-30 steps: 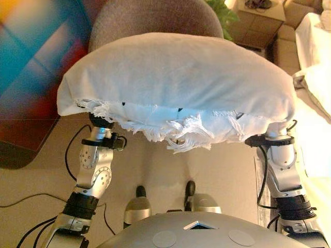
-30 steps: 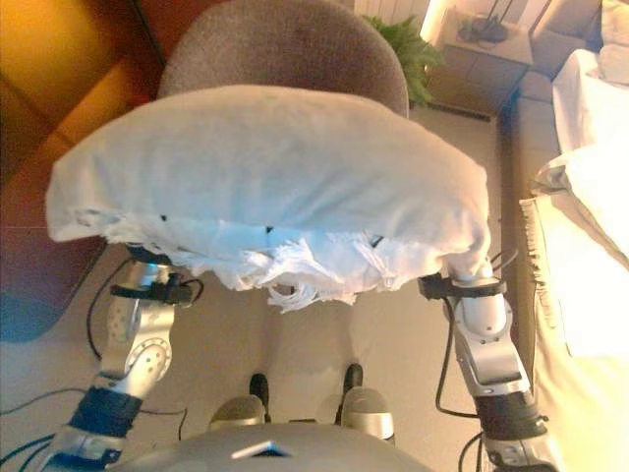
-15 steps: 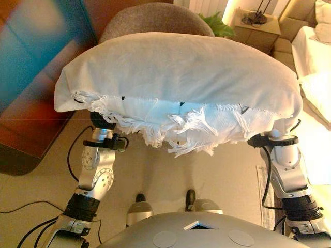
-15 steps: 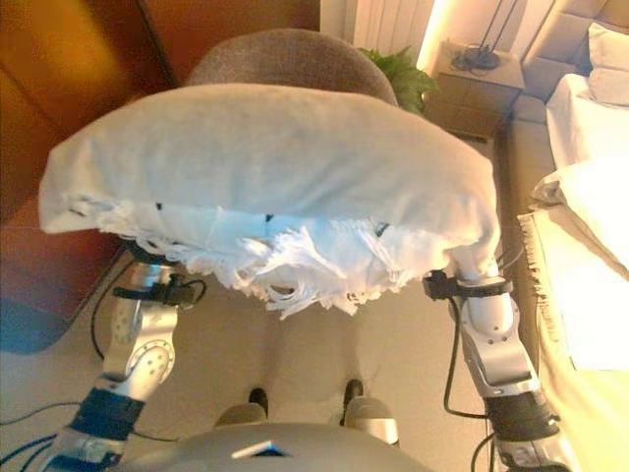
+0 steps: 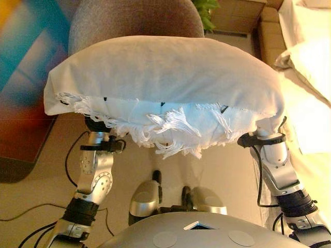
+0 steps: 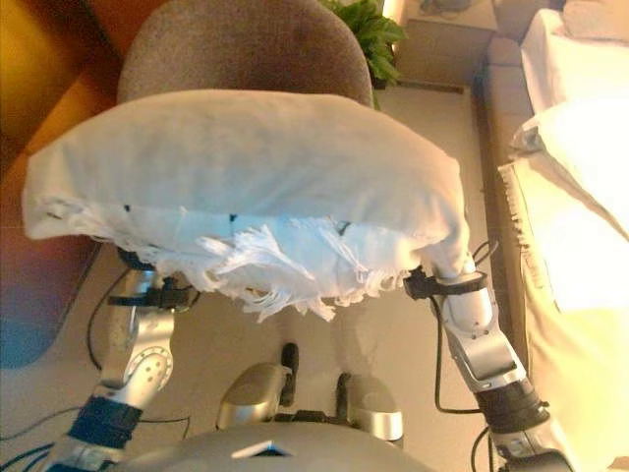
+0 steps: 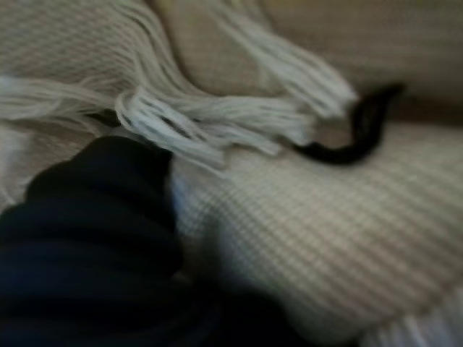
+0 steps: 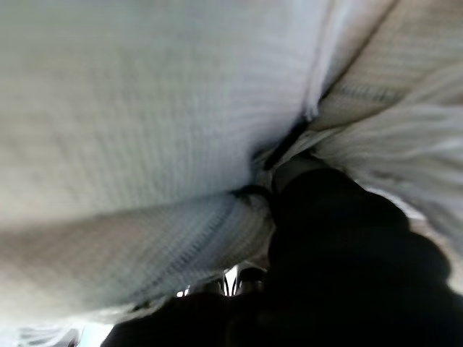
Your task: Pick up the cushion and take it to the sofa
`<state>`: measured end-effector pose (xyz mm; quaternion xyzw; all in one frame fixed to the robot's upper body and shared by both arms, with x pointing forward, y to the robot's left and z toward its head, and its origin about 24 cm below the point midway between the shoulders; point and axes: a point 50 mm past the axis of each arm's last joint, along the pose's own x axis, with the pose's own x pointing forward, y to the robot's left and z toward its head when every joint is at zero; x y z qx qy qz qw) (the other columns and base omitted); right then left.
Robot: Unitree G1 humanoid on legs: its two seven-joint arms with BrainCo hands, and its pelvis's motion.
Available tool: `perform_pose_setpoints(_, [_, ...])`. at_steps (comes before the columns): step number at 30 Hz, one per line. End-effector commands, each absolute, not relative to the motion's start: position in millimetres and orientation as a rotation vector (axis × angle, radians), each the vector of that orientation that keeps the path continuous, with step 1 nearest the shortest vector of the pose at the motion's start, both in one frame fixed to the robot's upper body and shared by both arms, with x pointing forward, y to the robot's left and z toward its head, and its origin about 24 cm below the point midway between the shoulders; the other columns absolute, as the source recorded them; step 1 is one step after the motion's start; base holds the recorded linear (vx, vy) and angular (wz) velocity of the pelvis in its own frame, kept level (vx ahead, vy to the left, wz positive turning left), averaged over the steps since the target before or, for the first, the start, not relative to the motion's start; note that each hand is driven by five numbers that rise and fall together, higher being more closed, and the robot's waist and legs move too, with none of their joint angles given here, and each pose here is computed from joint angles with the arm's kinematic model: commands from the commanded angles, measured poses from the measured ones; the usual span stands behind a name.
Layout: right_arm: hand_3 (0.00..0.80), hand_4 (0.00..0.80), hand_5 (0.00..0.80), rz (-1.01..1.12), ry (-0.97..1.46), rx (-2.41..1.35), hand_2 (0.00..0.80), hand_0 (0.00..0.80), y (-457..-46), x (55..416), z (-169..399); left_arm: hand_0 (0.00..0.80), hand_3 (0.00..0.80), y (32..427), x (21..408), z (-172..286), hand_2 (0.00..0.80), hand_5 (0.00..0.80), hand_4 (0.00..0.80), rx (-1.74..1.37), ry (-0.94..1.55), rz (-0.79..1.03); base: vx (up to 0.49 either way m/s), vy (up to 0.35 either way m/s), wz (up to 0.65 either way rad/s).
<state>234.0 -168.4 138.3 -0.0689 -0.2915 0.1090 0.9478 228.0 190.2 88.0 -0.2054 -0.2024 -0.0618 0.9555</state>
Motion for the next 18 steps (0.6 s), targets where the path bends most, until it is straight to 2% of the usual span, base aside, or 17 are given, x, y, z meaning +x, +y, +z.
perform_pose_setpoints(1, [0.8,0.8,0.8,0.371,-0.782,-0.106,0.8,0.8,-145.1,218.9,167.8,0.8,0.8,150.1,221.6,130.7,0.8,0.8,0.8,-0.484,-0.635,-0.367,0.615,0.195,-0.02])
perform_pose_setpoints(11, [0.8,0.8,0.8,0.337,-0.767,-0.065,0.8,0.8,-161.4,216.7,166.9,0.8,0.8,150.8,223.6,137.8,0.8,0.8,0.8,-0.42,-0.674,-0.381,0.668,0.283,-0.07])
perform_pose_setpoints(13, [0.8,0.8,0.8,0.328,-0.773,-0.071,0.8,0.8,-153.8,217.0,162.6,0.8,0.8,154.3,225.0,137.3,0.8,0.8,0.8,-0.404,-0.657,-0.368,0.635,0.169,0.03])
perform_pose_setpoints(18, [0.8,0.8,0.8,0.314,-0.752,-0.059,0.8,0.8,-150.8,218.8,161.1,0.8,0.8,159.0,230.5,138.2,0.8,0.8,0.8,-0.403,-0.644,-0.389,0.387,0.044,0.13])
